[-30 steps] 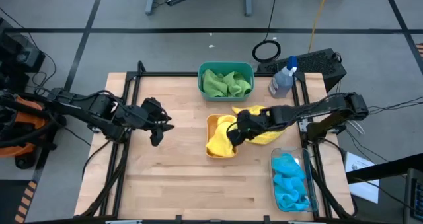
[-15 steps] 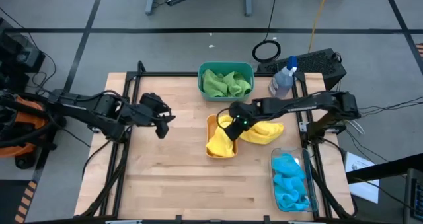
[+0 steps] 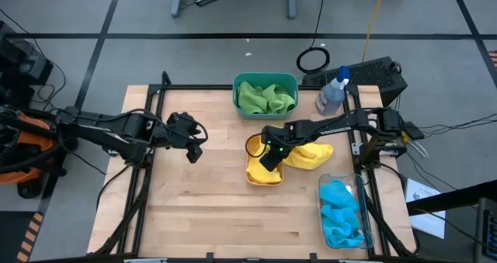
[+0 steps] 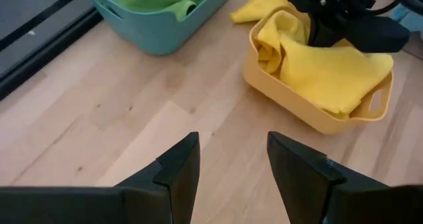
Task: Sort microfiber towel by color & place in baskets
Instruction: Put the left yellow microfiber towel into the yellow bin
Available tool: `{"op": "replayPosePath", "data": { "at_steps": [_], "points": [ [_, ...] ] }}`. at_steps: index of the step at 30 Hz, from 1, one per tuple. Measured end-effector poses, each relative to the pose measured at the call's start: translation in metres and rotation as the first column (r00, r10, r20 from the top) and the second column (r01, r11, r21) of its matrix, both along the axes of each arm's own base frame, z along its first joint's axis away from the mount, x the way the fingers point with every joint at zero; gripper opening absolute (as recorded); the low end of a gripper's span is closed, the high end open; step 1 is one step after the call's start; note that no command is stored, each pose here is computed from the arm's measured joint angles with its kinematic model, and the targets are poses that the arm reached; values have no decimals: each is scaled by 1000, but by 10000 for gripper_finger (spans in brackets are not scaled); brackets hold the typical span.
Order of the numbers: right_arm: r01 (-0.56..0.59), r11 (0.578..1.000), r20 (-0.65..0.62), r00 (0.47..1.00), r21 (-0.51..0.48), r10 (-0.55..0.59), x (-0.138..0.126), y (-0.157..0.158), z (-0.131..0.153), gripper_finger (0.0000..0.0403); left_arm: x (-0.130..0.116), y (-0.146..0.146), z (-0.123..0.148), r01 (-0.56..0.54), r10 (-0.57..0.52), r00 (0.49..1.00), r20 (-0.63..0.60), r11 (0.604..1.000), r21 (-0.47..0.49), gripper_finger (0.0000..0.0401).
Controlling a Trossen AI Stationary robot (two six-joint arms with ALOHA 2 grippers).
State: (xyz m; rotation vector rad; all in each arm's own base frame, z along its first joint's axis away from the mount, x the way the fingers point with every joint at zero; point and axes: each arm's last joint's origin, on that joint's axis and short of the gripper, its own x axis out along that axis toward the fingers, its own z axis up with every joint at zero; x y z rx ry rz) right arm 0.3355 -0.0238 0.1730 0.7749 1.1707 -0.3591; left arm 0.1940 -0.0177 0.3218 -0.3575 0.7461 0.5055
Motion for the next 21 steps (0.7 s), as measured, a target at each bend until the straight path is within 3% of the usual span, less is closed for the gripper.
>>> {"op": "replayPosePath", "data": {
  "at_steps": [3, 7, 14, 17, 21],
  "points": [
    [19, 1000, 14, 1000, 14, -20, -2, 0, 9, 2, 0, 0, 0, 2, -2, 1000, 0, 1000, -3, 183],
    [63, 998, 112, 992, 19, -65, -4, 1, 49, 1, 0, -2, 0, 34, -34, 999, -4, 999, -43, 183],
    [151, 972, 78, 987, -178, -139, -17, -6, 105, 0, 1, -2, 0, 31, -30, 1000, 8, 997, -77, 183],
    [143, 962, 26, 990, -234, -141, -18, -11, 109, 0, 1, -2, 0, 28, -28, 1000, 11, 997, -75, 183],
    [129, 964, -21, 990, -232, -138, -11, -16, 98, 0, 1, -5, 1, 13, -9, 1000, 29, 992, -127, 183]
  ]
}}
